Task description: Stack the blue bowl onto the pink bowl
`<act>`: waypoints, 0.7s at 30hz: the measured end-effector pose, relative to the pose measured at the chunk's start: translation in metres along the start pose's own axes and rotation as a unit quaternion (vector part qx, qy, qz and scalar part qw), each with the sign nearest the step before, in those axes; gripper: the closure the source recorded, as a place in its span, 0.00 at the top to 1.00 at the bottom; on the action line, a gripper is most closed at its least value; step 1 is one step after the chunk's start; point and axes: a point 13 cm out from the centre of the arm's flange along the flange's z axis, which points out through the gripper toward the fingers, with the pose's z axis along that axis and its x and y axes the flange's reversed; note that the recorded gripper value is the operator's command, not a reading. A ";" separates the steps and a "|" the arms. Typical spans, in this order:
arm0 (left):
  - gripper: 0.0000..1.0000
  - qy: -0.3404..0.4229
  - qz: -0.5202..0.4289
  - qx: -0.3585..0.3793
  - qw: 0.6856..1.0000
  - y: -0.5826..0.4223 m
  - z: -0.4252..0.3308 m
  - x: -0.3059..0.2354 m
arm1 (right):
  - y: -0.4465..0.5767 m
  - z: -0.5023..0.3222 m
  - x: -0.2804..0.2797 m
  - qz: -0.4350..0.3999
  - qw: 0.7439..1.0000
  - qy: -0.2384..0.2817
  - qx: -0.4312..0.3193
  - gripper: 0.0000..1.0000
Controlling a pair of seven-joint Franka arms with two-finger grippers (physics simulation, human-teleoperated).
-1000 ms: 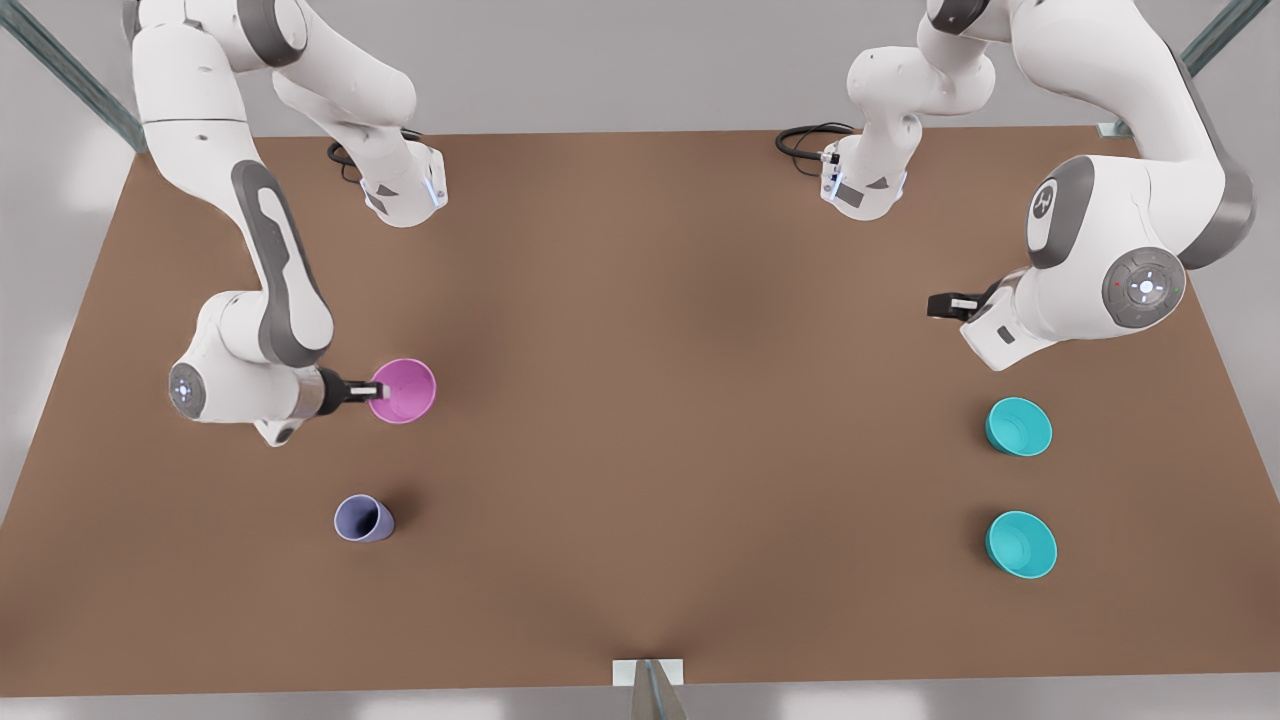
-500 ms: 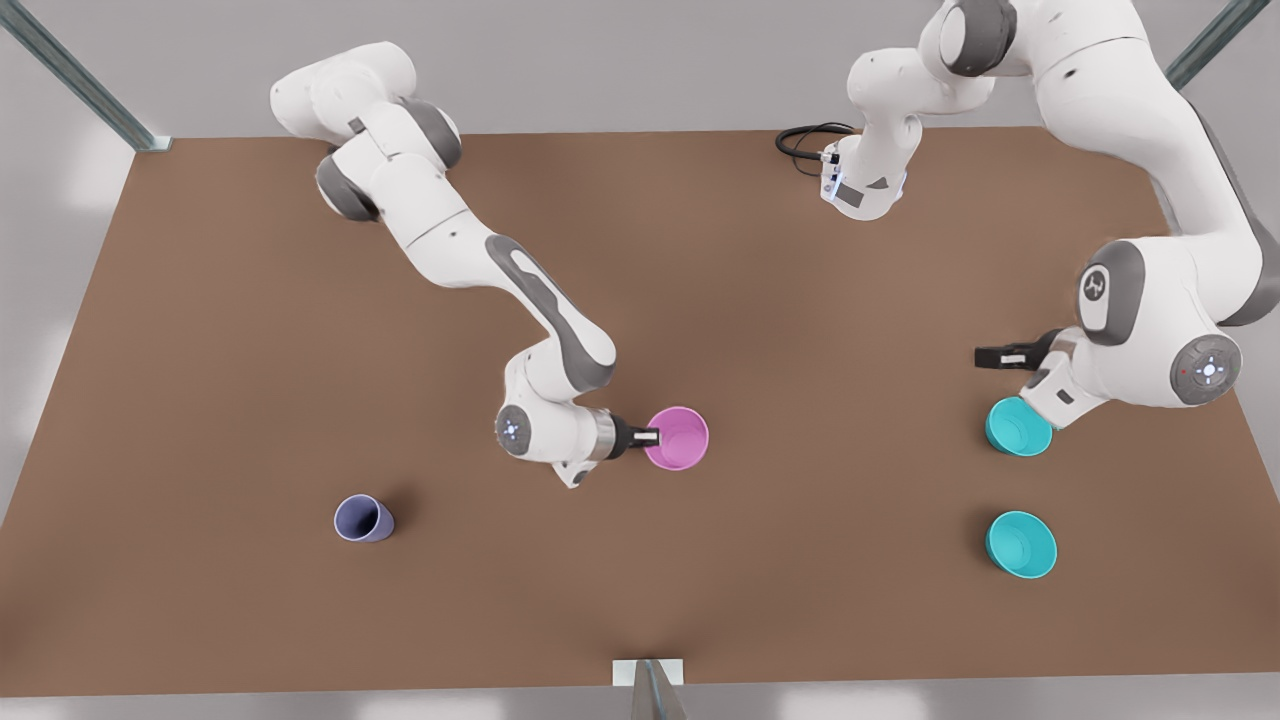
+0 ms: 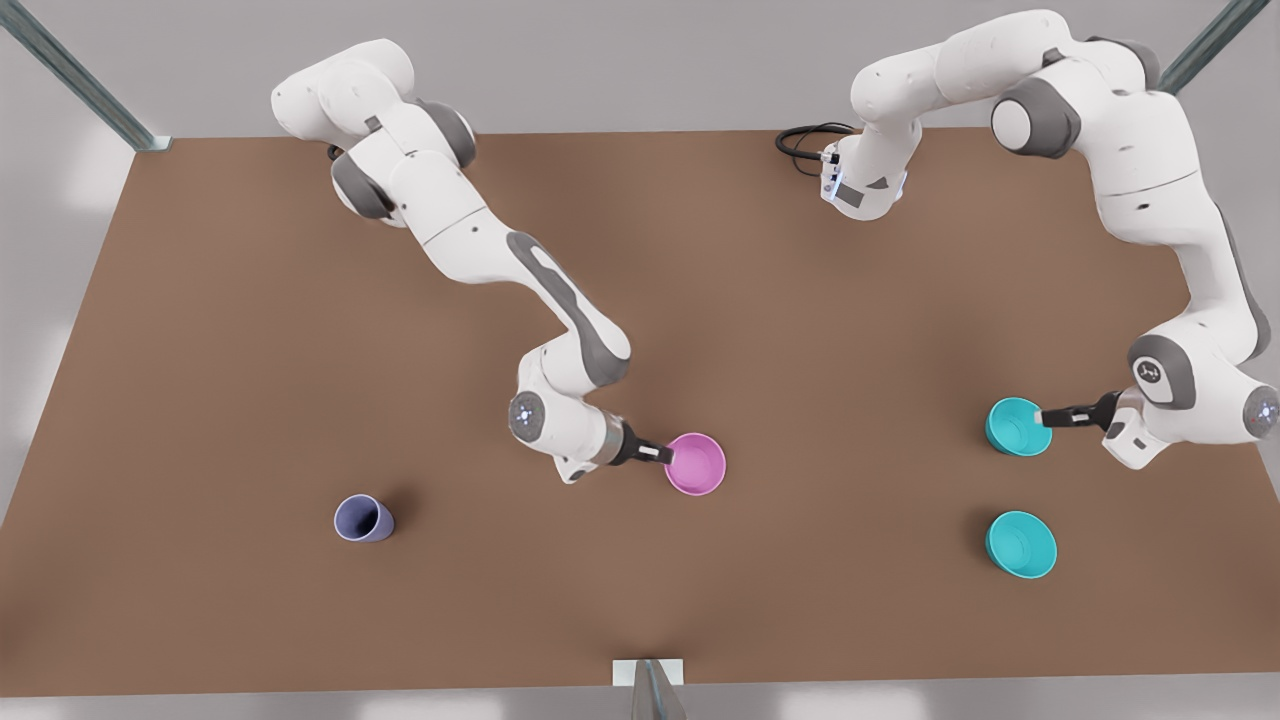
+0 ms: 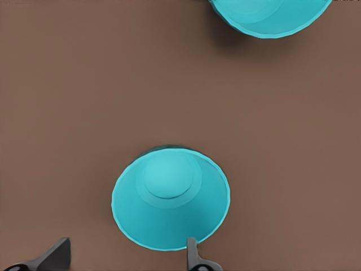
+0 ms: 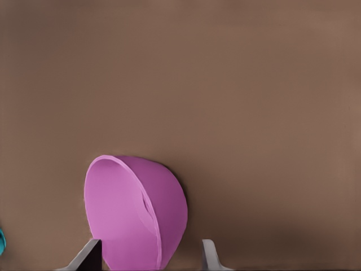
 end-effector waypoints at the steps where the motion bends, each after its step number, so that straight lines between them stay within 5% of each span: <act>1: 1.00 -0.004 0.005 -0.001 1.000 0.003 0.007 -0.002 | -0.003 -0.034 -0.021 0.011 1.000 -0.006 0.000 1.00; 6: 1.00 -0.003 0.027 -0.004 1.000 0.021 0.046 -0.007 | -0.143 -0.324 -0.151 0.037 0.991 -0.057 0.115 1.00; 9: 1.00 -0.002 0.040 0.000 0.999 0.023 0.066 -0.011 | -0.179 -0.517 -0.122 0.004 0.970 -0.102 0.219 1.00; 10: 0.60 -0.004 0.043 0.003 0.999 0.023 0.068 -0.012 | -0.177 -0.568 -0.090 -0.005 0.964 -0.108 0.241 1.00; 11: 0.41 -0.007 0.046 0.005 0.999 0.022 0.068 -0.014 | -0.176 -0.609 -0.051 -0.013 0.959 -0.110 0.260 1.00; 14: 0.21 -0.010 0.056 0.010 0.998 0.020 0.065 -0.014 | -0.209 -0.660 0.024 -0.008 0.950 -0.074 0.302 1.00; 21: 0.21 -0.009 0.079 0.014 0.997 0.015 0.056 -0.011 | -0.243 -0.661 0.065 -0.025 0.940 0.005 0.339 1.00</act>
